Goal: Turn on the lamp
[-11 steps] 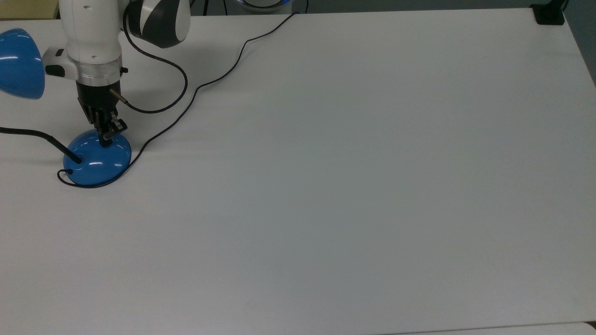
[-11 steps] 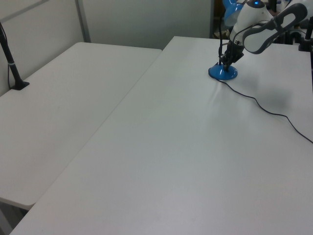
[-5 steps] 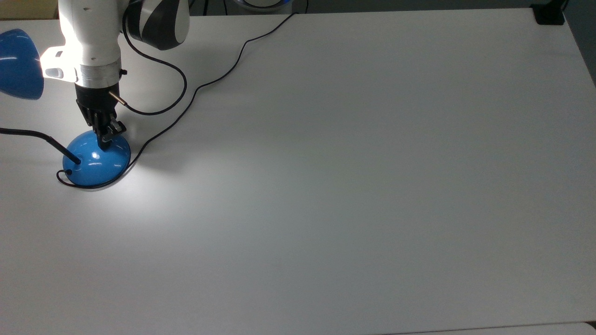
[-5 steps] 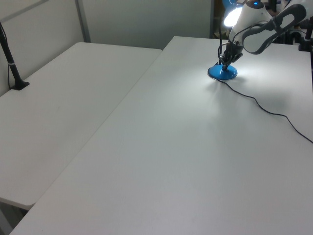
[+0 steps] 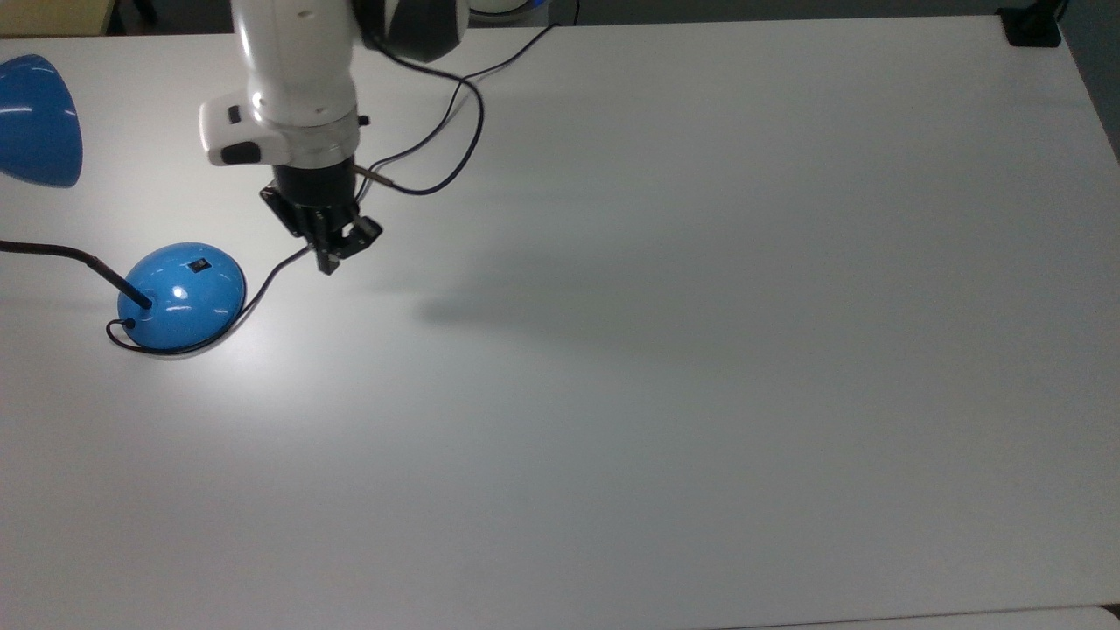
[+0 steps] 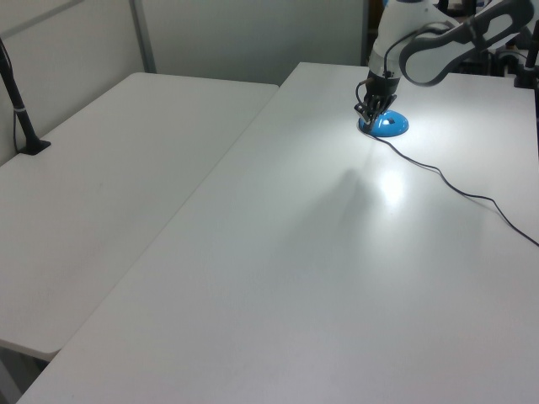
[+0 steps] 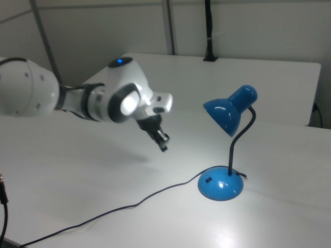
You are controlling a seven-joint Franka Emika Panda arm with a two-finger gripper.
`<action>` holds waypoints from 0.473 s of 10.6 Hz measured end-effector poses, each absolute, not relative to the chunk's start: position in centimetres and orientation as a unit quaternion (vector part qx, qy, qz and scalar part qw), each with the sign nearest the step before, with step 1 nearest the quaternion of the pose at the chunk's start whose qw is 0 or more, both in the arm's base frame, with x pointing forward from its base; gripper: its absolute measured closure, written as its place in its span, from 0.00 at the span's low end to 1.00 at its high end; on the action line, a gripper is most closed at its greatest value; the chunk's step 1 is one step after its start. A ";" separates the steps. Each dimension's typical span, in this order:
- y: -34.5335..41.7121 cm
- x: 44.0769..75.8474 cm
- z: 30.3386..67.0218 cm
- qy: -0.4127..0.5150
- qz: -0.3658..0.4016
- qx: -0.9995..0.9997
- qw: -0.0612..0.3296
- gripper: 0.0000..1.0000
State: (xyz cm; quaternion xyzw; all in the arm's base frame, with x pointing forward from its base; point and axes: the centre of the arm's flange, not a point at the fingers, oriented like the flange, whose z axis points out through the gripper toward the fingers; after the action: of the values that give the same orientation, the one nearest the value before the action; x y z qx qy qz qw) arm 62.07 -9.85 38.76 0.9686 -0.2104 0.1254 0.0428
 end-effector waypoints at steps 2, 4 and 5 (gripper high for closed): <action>-3.8 60.7 44.0 -0.134 0.072 0.986 0.065 0.99; 0.5 59.3 49.4 -0.051 0.026 0.995 0.082 0.99; 1.8 58.8 51.6 -0.024 0.018 0.997 0.075 0.95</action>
State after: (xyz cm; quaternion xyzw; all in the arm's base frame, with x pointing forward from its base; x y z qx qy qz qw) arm 58.83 1.77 51.58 0.9968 -0.0236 0.0179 0.0747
